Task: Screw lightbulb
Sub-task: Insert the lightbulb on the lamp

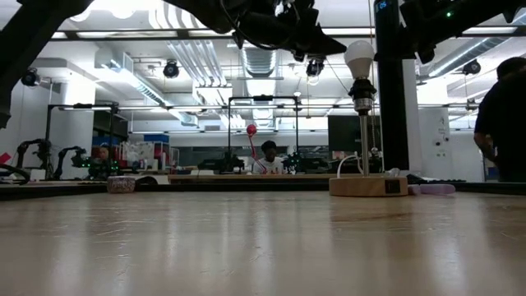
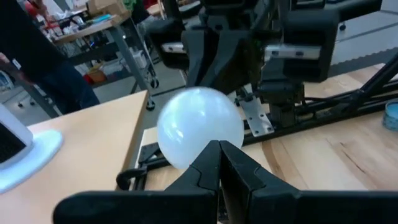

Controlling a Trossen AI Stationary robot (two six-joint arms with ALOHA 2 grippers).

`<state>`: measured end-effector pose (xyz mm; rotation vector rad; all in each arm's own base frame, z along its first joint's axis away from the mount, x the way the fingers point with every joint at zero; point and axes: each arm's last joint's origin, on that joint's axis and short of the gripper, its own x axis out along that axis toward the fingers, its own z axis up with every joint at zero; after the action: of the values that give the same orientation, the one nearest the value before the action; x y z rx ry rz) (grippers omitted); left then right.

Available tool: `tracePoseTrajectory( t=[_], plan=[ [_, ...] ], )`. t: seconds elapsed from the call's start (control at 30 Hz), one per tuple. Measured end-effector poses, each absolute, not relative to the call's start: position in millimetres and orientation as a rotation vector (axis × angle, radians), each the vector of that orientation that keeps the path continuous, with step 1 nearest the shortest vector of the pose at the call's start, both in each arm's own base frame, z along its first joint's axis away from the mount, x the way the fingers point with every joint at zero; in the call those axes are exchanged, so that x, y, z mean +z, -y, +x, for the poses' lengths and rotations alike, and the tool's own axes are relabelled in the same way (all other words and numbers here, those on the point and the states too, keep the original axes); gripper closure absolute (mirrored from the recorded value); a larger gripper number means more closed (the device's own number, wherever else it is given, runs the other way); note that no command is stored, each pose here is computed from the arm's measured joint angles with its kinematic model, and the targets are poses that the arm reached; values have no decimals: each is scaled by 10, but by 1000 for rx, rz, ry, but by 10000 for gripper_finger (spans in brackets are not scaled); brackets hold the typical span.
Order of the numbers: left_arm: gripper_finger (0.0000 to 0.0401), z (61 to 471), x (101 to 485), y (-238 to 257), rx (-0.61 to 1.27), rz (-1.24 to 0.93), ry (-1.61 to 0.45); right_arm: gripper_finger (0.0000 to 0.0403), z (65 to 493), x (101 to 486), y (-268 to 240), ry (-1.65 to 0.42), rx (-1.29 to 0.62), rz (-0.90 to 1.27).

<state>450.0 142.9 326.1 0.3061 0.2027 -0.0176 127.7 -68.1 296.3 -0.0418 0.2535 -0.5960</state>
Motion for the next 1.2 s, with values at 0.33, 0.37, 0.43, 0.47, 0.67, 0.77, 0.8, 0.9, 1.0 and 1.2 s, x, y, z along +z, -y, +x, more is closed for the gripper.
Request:
tracePoseTrajectory(
  t=[0.33,0.37,0.43,0.47,0.67,0.77,0.8,0.9,1.0,1.2],
  plan=[
    [401,4512,3271,-1439,-10,307,-179,390,1276,2958,680,-258,-595,-40],
    [401,4512,3272,-1439,-10,307,-179,390,1276,2958,680,-259,-595,-40],
    [401,4512,3271,-1440,-8,310,-180,390,1276,2958,680,-259,-595,-40],
    [401,4515,3267,-1442,-5,310,-179,390,1276,2958,680,-259,-595,-40],
    [401,4523,3265,-1445,-2,310,-171,390,1276,2957,680,-260,-595,-39],
    [401,4523,3267,-1445,-2,311,-169,390,1277,2957,679,-259,-588,-39],
    [401,4523,3267,-1445,-2,311,-169,390,1278,2957,677,-259,-579,-38],
    [401,4523,3266,-1445,-1,303,-170,390,1280,2956,673,-259,-565,-36],
    [401,4522,3263,-1455,27,305,-176,390,1281,2956,672,-259,-560,-35],
    [401,4519,3254,-1464,30,304,-180,390,1281,2953,668,-259,-547,-26]
  ],
)
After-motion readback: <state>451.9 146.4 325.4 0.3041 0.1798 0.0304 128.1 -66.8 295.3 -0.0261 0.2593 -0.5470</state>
